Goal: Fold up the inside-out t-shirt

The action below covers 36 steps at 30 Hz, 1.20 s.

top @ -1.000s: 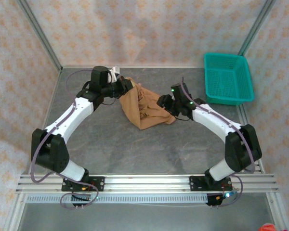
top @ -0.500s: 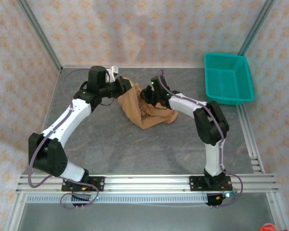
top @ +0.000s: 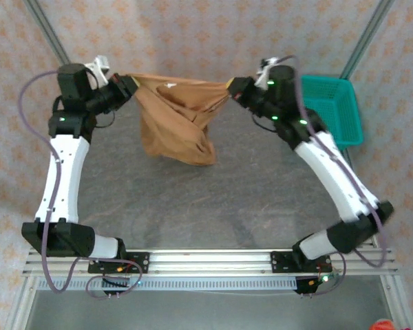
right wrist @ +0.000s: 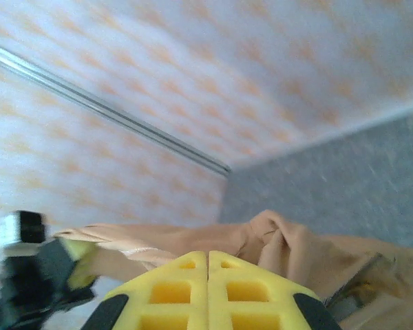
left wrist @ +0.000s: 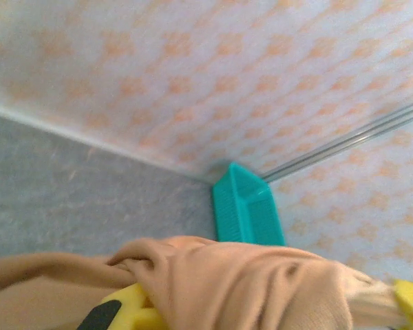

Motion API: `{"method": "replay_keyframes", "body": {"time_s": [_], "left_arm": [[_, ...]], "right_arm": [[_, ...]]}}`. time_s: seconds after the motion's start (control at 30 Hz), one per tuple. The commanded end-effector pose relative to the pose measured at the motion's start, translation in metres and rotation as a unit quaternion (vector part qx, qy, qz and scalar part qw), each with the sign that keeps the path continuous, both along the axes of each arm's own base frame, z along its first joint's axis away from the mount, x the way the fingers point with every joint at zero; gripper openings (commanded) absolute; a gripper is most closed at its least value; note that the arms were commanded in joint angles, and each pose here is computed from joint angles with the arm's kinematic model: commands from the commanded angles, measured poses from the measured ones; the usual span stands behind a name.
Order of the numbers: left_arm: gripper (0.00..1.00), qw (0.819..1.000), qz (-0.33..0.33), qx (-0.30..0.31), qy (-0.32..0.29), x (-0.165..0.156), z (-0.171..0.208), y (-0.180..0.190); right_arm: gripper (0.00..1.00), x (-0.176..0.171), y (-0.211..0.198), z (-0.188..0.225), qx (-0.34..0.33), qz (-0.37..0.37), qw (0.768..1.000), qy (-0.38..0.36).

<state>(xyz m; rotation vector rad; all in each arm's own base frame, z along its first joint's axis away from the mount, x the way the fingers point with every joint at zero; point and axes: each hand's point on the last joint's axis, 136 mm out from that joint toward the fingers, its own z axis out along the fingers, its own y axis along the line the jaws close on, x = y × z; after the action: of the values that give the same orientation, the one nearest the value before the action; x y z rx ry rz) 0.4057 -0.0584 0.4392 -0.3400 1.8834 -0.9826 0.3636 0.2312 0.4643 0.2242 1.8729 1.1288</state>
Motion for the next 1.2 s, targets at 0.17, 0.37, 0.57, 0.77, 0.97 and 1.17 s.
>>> {"method": "replay_keyframes", "body": {"time_s": [0.17, 0.37, 0.57, 0.77, 0.97, 1.17], "left_arm": [[0.00, 0.993, 0.019, 0.015, -0.112, -0.014, 0.105, 0.010], [0.00, 0.991, -0.103, 0.082, -0.006, 0.041, -0.008, -0.093], [0.00, 0.959, -0.180, 0.127, 0.178, 0.102, -0.199, -0.173], [0.62, 0.929, -0.124, 0.233, 0.260, 0.108, -0.256, -0.137], [0.68, 0.915, -0.071, 0.312, 0.245, 0.031, -0.222, -0.084], [0.59, 0.898, -0.098, 0.300, 0.306, -0.066, -0.281, -0.065]], "right_arm": [[0.00, -0.027, -0.029, -0.045, -0.004, -0.025, 0.997, 0.073], [0.00, -0.030, -0.081, -0.153, -0.042, -0.140, 0.977, 0.158], [0.00, -0.042, -0.127, -0.255, -0.091, -0.220, 0.938, 0.250], [0.00, -0.059, -0.167, -0.322, -0.141, -0.269, 0.901, 0.311], [0.44, -0.062, -0.180, -0.334, -0.208, -0.263, 0.884, 0.325], [0.55, -0.041, -0.144, -0.318, -0.237, -0.173, 0.909, 0.297]]}}
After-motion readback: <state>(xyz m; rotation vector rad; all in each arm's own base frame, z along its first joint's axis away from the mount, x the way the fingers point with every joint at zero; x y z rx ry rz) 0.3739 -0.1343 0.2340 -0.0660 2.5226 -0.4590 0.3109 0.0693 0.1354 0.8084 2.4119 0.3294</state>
